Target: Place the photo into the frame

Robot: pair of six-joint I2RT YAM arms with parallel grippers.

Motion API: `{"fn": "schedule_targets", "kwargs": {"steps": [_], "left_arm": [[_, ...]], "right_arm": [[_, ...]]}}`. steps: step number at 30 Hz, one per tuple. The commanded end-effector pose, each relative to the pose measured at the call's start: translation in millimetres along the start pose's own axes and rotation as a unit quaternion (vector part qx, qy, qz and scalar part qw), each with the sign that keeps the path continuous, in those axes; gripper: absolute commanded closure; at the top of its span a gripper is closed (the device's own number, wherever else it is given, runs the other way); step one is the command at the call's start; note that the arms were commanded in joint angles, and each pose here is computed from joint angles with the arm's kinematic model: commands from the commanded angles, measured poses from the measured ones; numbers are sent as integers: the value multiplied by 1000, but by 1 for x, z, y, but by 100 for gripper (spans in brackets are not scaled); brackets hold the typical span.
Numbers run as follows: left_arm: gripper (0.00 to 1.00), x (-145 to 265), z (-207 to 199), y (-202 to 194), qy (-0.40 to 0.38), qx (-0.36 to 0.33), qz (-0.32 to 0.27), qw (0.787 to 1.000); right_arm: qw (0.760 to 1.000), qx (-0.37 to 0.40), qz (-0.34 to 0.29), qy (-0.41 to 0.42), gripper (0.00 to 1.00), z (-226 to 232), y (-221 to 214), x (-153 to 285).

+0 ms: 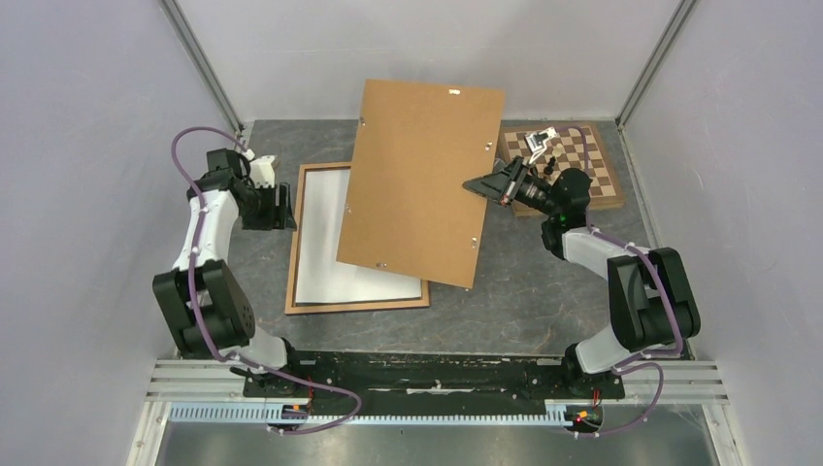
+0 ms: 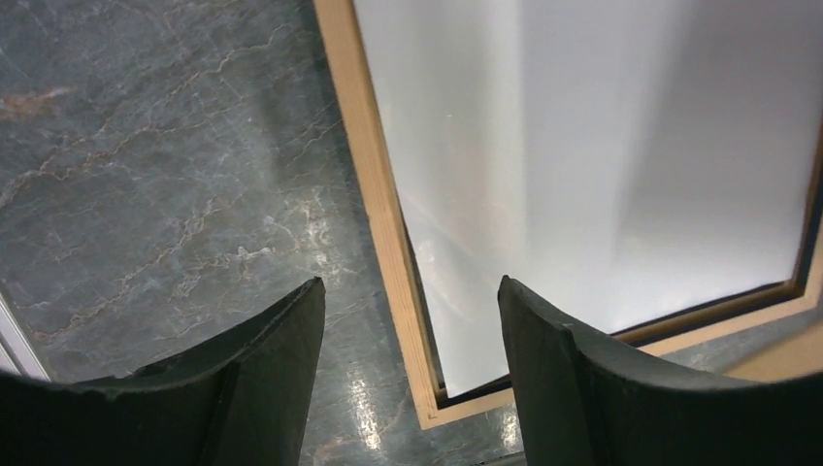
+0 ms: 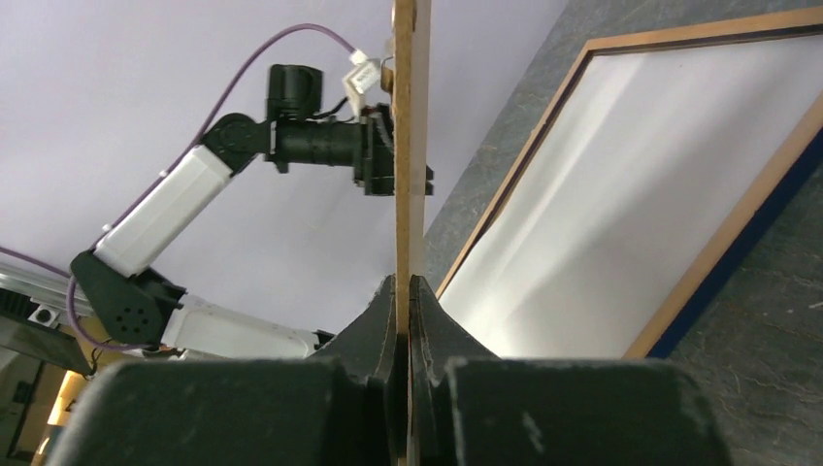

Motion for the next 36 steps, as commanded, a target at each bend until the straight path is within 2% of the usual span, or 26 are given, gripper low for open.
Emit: {"fn": "schedule_targets", "kwargs": {"steps": [1,9,25,36], "left_arm": [[30,-17,24,18,43,44,-5,998],[44,-62,36,29,13,80,44,996],[43,-108,45,30,3,102,88,991],[49,-120,39,27,-11,102,103,989]], "right_arm": [[996,52,-37,59,100,37,28,-8],[997,55,-29,47,100,32,19,-5],[997,60,-21,32,100,26,10,-1],[997,71,-19,24,100,25,9,2]]}}
Point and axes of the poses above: each gripper's point midway between its finger pads, its own x axis back along the fingers, its own z axis along the line the jaws close on, y = z × x, the point moved 1 cm from there along x, back along the fingers, and after that the axes turned 4 degrees about x, right-handed, at the moved point
